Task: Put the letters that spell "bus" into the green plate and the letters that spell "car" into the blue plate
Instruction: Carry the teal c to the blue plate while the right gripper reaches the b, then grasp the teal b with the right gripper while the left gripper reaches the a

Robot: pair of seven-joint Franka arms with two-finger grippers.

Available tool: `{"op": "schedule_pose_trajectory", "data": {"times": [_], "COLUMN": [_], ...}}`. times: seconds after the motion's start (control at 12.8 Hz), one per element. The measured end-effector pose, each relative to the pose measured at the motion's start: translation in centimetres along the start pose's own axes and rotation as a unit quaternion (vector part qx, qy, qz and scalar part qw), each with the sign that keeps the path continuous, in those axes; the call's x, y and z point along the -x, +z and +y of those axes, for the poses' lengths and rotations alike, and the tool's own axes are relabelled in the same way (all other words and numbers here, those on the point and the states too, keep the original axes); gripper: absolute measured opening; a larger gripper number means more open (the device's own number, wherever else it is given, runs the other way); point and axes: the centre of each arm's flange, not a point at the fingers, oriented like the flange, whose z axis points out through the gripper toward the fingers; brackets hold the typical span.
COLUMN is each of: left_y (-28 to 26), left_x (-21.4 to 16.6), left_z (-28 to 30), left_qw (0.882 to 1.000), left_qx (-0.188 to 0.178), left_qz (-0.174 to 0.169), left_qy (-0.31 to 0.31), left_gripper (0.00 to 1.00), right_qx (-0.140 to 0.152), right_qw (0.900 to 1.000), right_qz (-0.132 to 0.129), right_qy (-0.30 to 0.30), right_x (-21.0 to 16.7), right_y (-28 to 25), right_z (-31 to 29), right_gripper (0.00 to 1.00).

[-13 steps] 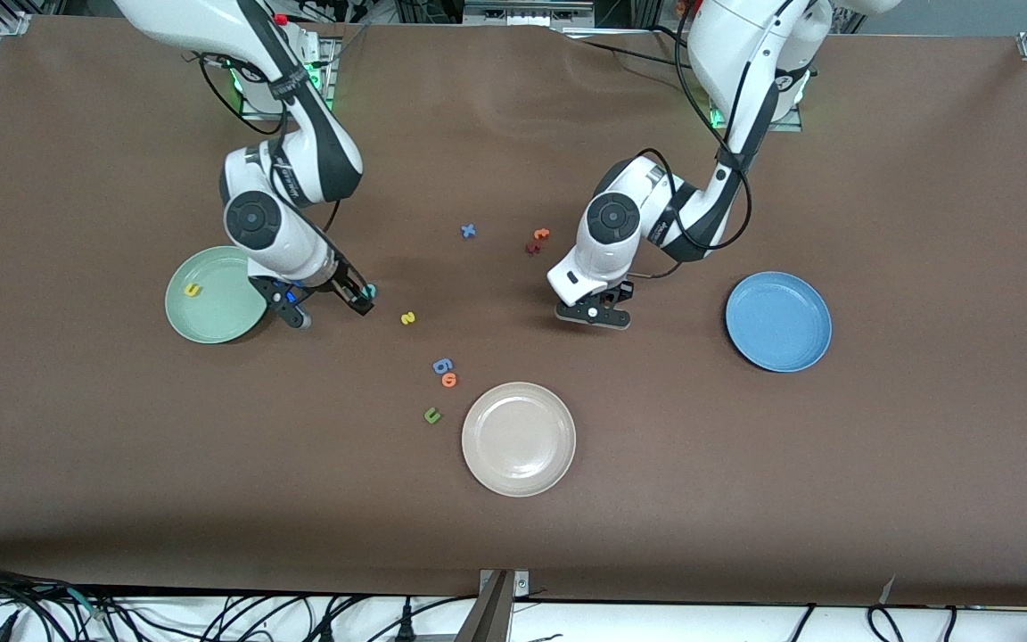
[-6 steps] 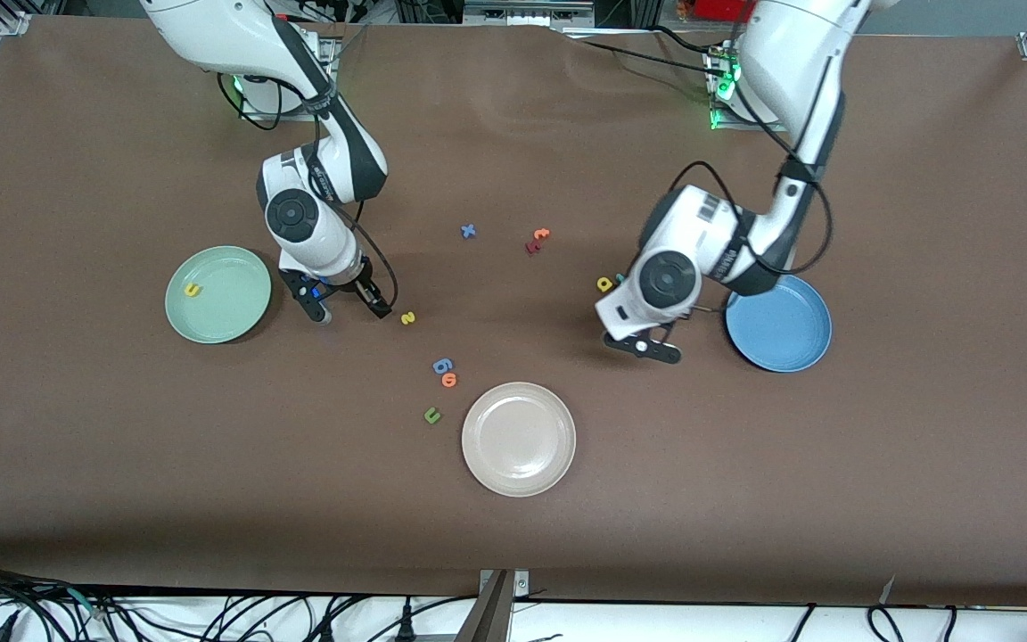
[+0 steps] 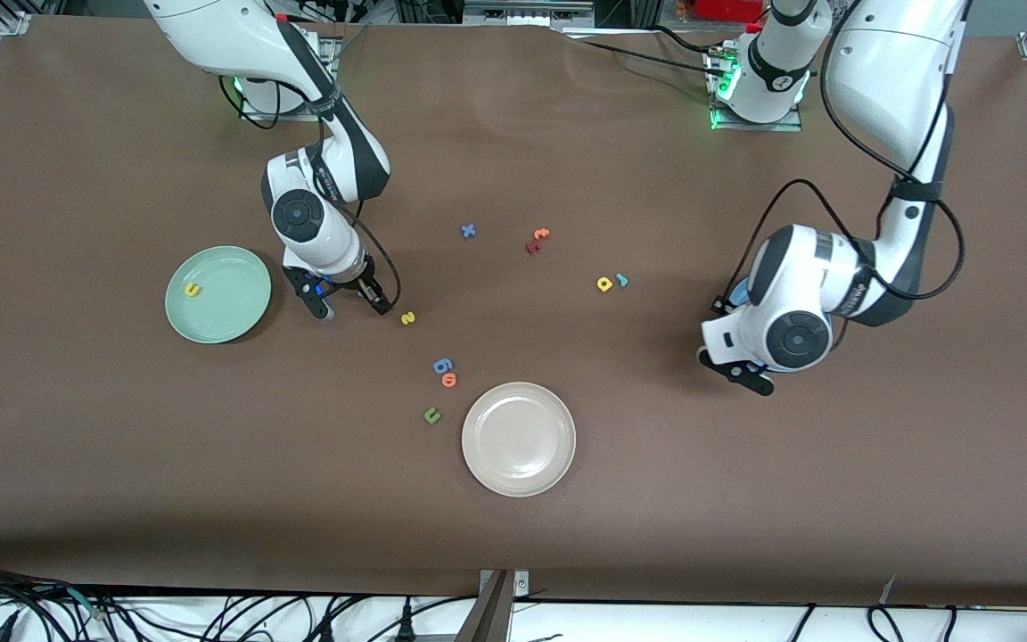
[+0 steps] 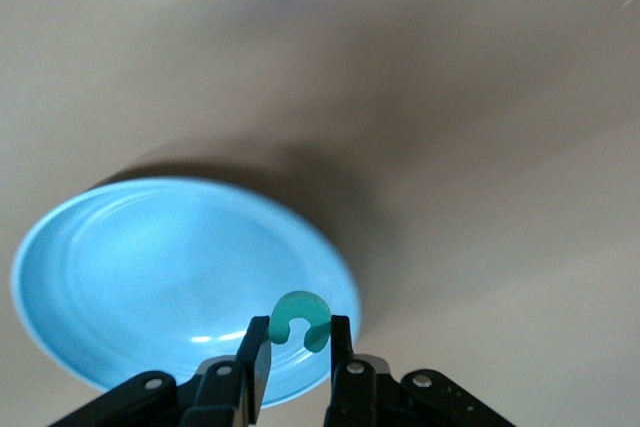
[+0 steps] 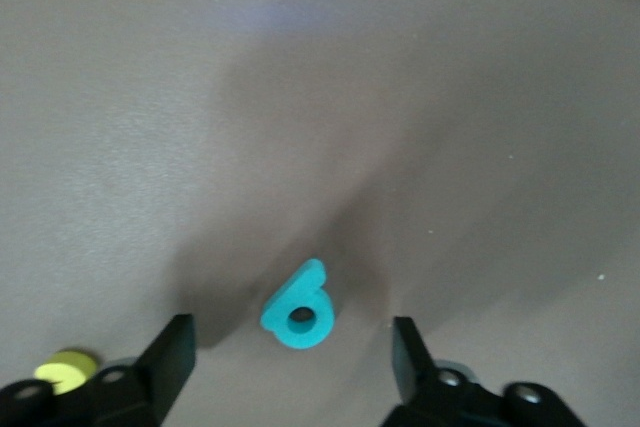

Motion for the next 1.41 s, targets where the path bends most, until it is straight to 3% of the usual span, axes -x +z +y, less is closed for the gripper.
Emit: {"op": "schedule_pose_trajectory", "data": {"times": [0.08,0.23,0.39,0.47,0.7,0.94,1.25,1.41], "left_y": [0.2,0.6,1.3,1.9,2.3,1.3,-1.0,-1.7], "left_x": [0.4,0.9,1.5,1.9,2.1,0.4,-2.8,-3.9], "left_z": [-1.0,-2.6,-4.4,-5.8,-6.5,-2.6,6.9,10.7], "left_qw": [1.0,1.0,0.999,0.998,0.998,0.995,0.989,0.984], "left_qx": [-0.001,-0.008,-0.001,0.005,0.03,0.093,0.112,0.115], "left_qz": [-0.003,-0.01,-0.014,-0.016,-0.008,0.022,0.059,0.096], "left_qy": [0.011,0.027,0.044,0.053,0.049,-0.01,-0.076,-0.093], "left_gripper": [0.28,0.28,0.28,0.35,0.67,0.99,1.0,1.0], "right_qx": [-0.005,-0.009,-0.013,-0.013,-0.013,-0.011,-0.011,-0.011], "right_qw": [1.0,1.0,1.0,1.0,1.0,1.0,1.0,1.0], "right_qz": [0.002,0.003,0.004,0.004,0.004,0.008,0.011,0.011], "right_qy": [0.0,0.0,0.0,0.001,0.001,0.004,0.004,0.004], "right_x": [0.0,0.0,-0.1,-0.1,-0.1,-1.1,-2.1,-2.1], "right_y": [0.0,-0.1,-0.3,-0.3,-0.3,-0.3,-0.4,-0.4], "right_z": [0.0,0.0,-0.1,-0.1,0.0,0.3,0.6,0.6], "right_gripper": [0.69,0.63,0.47,0.47,0.48,0.49,0.49,0.49]}}
